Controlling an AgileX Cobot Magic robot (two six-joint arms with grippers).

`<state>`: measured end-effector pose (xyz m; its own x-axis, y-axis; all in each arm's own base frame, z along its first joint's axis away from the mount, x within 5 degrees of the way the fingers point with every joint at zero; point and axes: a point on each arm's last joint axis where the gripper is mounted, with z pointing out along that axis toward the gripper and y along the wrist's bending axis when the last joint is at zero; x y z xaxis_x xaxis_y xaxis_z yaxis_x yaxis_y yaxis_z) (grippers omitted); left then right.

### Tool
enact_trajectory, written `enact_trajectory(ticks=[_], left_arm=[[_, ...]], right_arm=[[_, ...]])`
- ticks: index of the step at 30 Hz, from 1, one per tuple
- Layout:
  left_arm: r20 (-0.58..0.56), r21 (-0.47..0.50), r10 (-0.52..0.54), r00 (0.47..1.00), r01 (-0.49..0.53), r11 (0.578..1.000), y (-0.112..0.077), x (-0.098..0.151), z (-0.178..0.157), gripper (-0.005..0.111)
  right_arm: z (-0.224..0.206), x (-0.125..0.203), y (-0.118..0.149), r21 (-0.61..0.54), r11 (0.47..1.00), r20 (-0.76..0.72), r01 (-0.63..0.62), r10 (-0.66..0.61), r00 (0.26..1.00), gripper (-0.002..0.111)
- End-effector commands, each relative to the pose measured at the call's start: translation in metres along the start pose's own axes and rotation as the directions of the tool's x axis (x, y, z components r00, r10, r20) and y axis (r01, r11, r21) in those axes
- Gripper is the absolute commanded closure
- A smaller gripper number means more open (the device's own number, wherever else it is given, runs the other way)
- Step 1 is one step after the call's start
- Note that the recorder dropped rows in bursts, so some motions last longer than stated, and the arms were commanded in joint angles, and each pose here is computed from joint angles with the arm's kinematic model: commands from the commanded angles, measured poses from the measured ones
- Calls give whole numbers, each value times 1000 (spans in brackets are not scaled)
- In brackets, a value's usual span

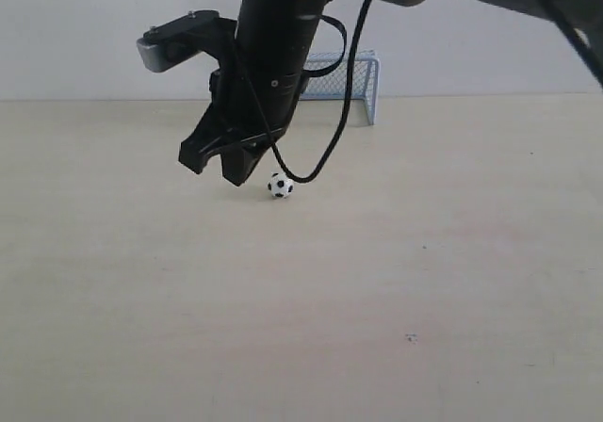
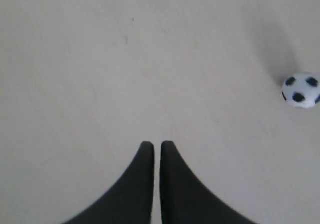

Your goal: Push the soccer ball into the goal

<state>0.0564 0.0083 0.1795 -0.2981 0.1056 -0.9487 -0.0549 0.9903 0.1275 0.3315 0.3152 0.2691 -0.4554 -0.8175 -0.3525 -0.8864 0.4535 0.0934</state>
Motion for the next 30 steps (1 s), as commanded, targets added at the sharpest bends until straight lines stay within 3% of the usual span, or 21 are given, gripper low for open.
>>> enact_trajectory(ticks=[1, 30], left_arm=[[3, 8, -7, 1000, 7, 1000, 0, -2, 0, 100], [3, 8, -7, 1000, 7, 1000, 0, -2, 0, 100]], right_arm=[[-17, 18, 9, 1, 1000, -26, 10, -10, 1000, 108], [-74, 82, 35, 145, 982, 188, -124, 96, 977, 108]])
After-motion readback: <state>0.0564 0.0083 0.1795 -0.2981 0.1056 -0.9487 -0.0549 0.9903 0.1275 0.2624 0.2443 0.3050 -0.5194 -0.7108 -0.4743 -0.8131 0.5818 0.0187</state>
